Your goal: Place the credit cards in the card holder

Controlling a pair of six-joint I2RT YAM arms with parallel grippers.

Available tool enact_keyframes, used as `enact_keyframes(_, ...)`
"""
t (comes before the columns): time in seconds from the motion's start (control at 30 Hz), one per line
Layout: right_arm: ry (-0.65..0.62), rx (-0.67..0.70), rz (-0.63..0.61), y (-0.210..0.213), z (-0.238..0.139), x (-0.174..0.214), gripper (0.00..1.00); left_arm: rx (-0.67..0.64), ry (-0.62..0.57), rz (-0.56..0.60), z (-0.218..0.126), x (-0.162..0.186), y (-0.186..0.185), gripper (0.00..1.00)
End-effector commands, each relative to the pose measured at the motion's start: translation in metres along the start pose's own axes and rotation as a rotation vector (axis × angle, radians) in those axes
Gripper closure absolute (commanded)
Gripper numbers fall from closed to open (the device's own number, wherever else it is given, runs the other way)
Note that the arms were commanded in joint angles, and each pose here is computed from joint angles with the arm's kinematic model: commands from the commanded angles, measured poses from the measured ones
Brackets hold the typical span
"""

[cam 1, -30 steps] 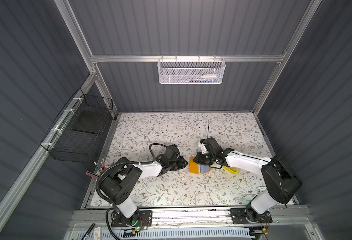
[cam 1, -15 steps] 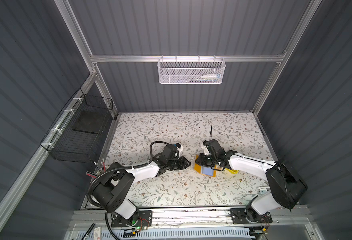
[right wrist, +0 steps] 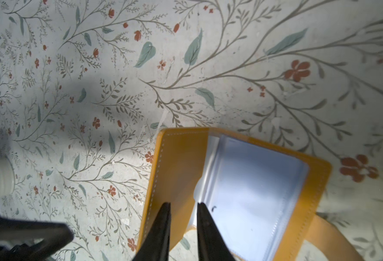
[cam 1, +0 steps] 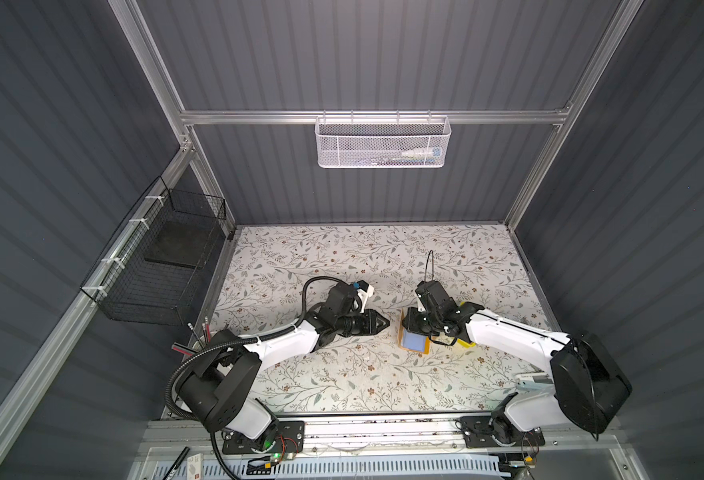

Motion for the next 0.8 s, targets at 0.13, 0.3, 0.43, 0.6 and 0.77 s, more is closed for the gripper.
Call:
enact_keyframes(0.13,-0.014,-0.037,-0.032,-0.002,0.004,0.004,0.77,0.012,0.011,0.066,0.008,-0.003,-0.021,0.69)
enact_keyframes(0.3,-0.009,-0.098,-0.056,0.006,0.012,-0.002,0.78,0.0,-0.005,0.066,0.006,-0.004,-0.021,0.7)
enact_keyframes(0.43,-0.007,-0.181,-0.051,0.013,0.022,-0.004,0.8,-0.027,-0.004,0.063,0.007,-0.004,-0.019,0.7)
enact_keyframes(0.6,0.019,-0.2,-0.003,0.012,0.037,-0.001,0.81,-0.067,0.021,0.061,0.014,-0.004,-0.011,0.71)
enact_keyframes(0.77,0.064,-0.182,0.017,0.008,0.049,0.005,0.85,-0.109,0.041,0.045,0.026,-0.004,0.0,0.72)
Point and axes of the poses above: each gripper's point midway between its finger pads, its own z axis out along the fingers, its own y axis along the line the jaws close on, x = y × z, the point moved 9 cm from there along -z, back along the fingers, and after that the axes turned 11 degrees about -z, right-handed, at the moved point
